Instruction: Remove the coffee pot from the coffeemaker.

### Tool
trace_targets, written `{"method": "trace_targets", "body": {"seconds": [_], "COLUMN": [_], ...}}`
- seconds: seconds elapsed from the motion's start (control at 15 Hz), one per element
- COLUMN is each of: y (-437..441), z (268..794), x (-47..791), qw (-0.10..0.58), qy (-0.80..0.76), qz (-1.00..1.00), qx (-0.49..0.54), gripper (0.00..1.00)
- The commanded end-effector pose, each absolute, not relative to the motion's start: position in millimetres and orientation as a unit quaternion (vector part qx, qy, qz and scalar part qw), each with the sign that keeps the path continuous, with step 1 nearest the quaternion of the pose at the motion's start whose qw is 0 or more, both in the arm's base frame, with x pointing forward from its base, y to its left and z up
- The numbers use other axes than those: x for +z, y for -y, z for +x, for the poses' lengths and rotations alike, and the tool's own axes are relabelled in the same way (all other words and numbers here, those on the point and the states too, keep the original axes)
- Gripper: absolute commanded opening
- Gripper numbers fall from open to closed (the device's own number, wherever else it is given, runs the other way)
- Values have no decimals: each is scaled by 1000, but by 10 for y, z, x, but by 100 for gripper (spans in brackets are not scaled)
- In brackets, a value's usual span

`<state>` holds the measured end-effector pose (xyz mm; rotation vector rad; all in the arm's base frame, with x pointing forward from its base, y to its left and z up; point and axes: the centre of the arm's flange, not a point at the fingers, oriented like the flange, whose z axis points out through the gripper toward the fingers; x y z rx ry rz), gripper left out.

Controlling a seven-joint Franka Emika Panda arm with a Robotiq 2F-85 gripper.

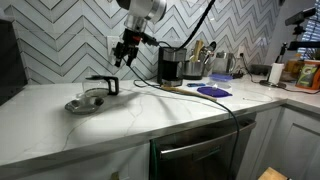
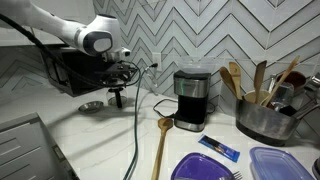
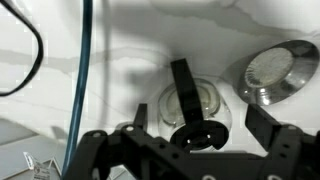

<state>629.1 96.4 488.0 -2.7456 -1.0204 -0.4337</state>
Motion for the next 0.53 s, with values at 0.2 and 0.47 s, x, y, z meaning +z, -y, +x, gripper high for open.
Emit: {"method": "trace_targets", "body": {"seconds": [0.2, 0.47], "y": [-558, -53], "z": [5537, 5223], "x": [5466, 5629], "qw": [84, 58], "qy": [193, 95], "qz": [-974, -992], "qx": [-79, -62], "gripper": [100, 100]}}
